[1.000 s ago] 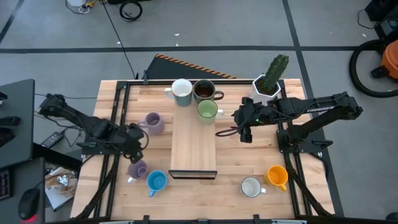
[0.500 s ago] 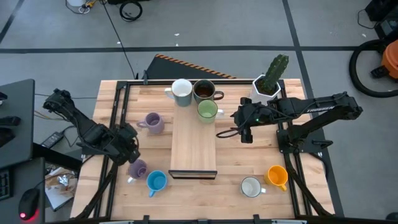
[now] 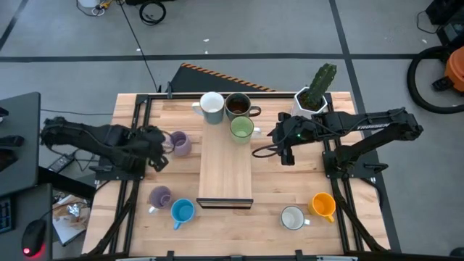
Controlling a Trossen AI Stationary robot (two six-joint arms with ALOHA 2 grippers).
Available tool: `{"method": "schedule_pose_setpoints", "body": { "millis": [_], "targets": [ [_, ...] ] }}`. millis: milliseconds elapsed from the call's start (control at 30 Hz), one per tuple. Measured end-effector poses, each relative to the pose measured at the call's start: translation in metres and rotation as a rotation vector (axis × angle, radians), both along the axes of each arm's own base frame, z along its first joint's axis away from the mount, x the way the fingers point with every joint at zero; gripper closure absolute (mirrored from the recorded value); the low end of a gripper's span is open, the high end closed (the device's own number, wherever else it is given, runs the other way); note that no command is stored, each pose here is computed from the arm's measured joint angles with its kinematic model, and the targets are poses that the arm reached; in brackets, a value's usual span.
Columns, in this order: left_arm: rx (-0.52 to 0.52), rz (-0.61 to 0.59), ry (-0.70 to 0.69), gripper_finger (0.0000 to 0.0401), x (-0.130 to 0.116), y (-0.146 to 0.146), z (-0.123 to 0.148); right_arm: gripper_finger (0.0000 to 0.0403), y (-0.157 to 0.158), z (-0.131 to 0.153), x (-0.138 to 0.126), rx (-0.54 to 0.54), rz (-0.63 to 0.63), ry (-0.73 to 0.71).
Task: Place coffee mugs
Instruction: Put the top purple mug on the shelf
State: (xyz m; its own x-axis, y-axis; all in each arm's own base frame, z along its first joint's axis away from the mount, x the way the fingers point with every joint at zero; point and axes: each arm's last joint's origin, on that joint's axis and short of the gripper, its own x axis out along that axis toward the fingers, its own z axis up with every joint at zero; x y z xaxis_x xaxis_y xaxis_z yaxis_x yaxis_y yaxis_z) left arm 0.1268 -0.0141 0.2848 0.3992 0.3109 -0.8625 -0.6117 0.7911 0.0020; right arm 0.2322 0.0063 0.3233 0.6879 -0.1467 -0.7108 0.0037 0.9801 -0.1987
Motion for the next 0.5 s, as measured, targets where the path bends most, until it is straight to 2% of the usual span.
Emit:
{"method": "schedule_pose_setpoints", "body": {
  "millis": [167,333,500],
  "targets": [
    [0.007,0.004,-0.014,0.0322,-0.011,0.016,0.001,0.0158,0.000,0.000,-0.001,0.009,-0.007,0.006],
    [-0.047,0.002,0.002,0.0337,-0.016,0.026,-0.020,0.0158,0.000,0.000,0.000,0.024,-0.010,0.004],
    [-0.076,0.001,-0.013,0.0350,-0.015,0.035,-0.027,0.0158,0.001,0.000,0.000,0.045,-0.015,-0.001]
  ]
}}
